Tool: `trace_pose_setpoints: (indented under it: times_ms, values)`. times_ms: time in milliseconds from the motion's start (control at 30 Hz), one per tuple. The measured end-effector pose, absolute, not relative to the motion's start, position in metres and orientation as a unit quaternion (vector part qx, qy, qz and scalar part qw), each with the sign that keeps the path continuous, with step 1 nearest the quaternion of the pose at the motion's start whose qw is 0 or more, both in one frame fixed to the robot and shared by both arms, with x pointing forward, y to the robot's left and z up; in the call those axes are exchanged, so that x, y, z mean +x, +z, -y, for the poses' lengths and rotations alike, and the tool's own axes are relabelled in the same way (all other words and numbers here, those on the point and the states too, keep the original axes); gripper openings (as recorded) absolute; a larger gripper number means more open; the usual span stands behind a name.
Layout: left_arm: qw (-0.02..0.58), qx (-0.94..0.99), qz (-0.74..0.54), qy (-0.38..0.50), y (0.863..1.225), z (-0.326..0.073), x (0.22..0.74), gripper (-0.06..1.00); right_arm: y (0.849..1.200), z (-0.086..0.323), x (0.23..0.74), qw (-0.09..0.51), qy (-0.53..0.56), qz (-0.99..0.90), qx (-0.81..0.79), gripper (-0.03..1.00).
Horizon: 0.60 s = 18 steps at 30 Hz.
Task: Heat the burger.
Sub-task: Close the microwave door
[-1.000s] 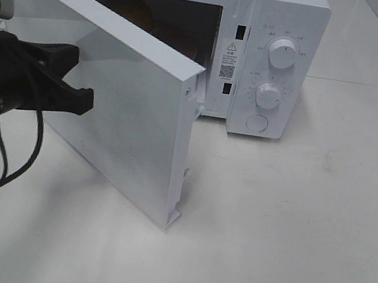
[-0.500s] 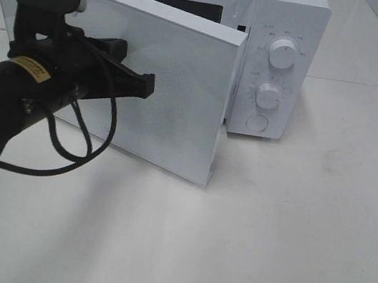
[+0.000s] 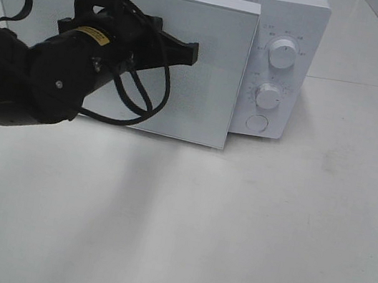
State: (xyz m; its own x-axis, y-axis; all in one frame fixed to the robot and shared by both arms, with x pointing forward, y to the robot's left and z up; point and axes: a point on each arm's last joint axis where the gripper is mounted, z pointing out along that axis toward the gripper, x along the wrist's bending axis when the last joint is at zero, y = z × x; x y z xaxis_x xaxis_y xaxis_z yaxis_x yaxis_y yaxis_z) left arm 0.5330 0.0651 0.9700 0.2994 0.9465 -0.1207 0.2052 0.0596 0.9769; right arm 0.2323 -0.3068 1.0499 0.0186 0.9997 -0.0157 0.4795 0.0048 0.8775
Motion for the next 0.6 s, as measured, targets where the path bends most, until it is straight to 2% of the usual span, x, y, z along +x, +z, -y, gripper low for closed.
trace_pose_setpoints:
  times_ms: [600]
  values:
    - [0.519, 0.612, -0.495, 0.334, 0.965, -0.033, 0.559, 0.00, 1.050, 0.307, 0.232, 0.369, 0.353, -0.605, 0.611, 0.76]
